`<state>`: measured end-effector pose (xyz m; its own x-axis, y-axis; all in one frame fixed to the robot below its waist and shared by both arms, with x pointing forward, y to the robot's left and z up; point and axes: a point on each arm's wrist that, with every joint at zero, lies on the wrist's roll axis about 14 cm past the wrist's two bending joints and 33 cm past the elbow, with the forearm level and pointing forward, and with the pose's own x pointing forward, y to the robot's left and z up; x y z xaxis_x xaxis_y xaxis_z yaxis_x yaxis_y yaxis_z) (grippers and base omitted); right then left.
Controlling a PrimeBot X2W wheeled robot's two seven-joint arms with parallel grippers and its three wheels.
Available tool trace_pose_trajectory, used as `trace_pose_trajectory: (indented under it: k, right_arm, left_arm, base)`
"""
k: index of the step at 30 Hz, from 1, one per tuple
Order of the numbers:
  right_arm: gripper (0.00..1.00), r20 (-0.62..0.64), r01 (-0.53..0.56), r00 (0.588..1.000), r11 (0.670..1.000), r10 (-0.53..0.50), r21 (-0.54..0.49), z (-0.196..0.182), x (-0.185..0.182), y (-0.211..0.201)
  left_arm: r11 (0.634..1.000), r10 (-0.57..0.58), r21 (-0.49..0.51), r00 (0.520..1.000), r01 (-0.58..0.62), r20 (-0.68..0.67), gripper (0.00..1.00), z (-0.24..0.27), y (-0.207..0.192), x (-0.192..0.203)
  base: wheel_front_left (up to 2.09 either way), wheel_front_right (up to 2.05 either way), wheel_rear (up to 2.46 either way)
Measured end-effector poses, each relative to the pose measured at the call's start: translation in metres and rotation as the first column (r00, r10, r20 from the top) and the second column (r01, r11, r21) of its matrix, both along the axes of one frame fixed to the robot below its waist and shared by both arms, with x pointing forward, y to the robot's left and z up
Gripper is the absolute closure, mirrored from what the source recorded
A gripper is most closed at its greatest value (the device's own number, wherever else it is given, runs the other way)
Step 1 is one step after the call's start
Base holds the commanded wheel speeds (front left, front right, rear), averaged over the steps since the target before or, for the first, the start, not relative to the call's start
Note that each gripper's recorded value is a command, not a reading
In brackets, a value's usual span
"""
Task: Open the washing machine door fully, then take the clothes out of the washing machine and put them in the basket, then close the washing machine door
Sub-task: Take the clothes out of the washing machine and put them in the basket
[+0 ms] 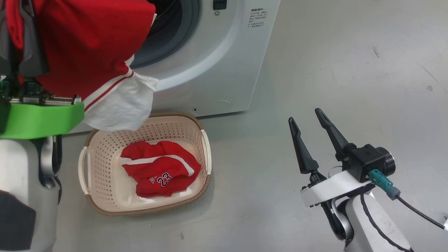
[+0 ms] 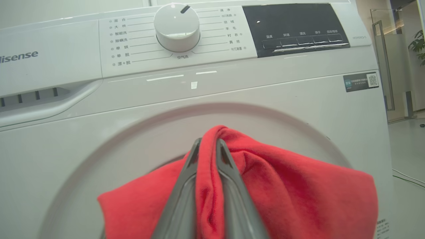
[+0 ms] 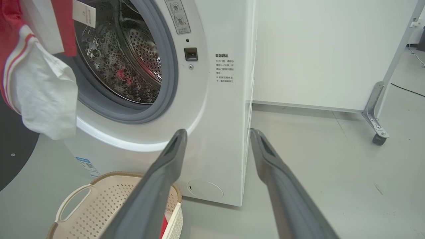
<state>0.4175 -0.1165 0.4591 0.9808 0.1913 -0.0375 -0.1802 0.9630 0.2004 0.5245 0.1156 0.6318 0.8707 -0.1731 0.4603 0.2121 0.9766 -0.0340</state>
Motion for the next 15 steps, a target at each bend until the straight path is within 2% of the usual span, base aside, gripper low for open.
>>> trace_pose_trajectory:
  k: [8, 15]
  right_arm:
    - [0.0, 0.017, 0.013, 1.0, 1.0, -0.013, 0.004, 0.011, -0.02, -0.004]
    - [0.0, 0.033, 0.032, 0.999, 0.999, -0.032, 0.006, 0.019, -0.039, -0.009]
  left_arm:
    - [1.0, 0.003, 0.003, 1.0, -0.003, 0.016, 1.0, 0.012, 0.003, -0.034]
    - [0.999, 0.008, -0.036, 0.989, -0.014, -0.147, 1.0, -0.032, 0.003, -0.066]
  base:
    - [0.0, 0.0, 0.0]
    - [0.0, 0.0, 0.0]
